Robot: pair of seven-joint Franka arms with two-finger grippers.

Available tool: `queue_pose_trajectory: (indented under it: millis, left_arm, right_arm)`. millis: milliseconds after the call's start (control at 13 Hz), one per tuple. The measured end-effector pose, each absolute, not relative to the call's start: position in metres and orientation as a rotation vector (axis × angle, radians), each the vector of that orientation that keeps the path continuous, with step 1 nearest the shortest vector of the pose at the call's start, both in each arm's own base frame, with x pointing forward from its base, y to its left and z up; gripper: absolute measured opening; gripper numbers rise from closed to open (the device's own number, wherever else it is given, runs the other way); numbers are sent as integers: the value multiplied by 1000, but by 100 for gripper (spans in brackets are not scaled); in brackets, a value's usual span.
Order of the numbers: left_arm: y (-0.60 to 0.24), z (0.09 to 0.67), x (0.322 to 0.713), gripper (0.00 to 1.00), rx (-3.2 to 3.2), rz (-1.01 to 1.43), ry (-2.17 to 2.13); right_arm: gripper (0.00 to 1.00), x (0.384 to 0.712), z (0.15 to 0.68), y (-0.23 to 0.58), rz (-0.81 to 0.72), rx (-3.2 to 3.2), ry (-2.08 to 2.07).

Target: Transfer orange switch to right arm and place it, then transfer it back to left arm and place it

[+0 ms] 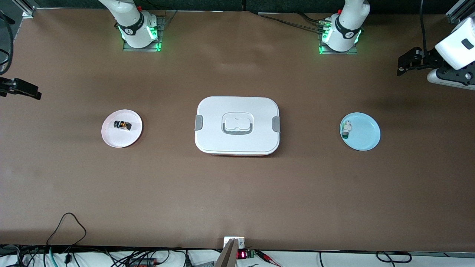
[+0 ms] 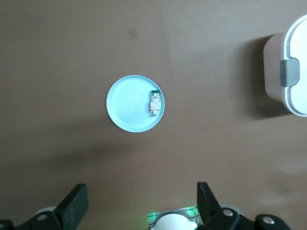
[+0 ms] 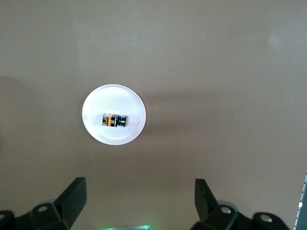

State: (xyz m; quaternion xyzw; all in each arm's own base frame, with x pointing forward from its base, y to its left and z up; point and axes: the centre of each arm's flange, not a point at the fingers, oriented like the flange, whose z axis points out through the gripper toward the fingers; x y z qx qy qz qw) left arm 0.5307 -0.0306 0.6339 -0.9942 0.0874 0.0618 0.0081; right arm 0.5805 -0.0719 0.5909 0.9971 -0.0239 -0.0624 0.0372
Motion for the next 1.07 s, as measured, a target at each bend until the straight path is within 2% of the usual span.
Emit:
queue_pose_trajectory:
  millis: [537,1074]
  left_arm:
    - [-31,632,533,100,-3109,192,255]
    - [-31,631,533,100,-3109,194,255]
  right_arm:
    - [100,562,578,-57,-237,3058,-75]
    - [100,541,551,-57,-163,3061,-97]
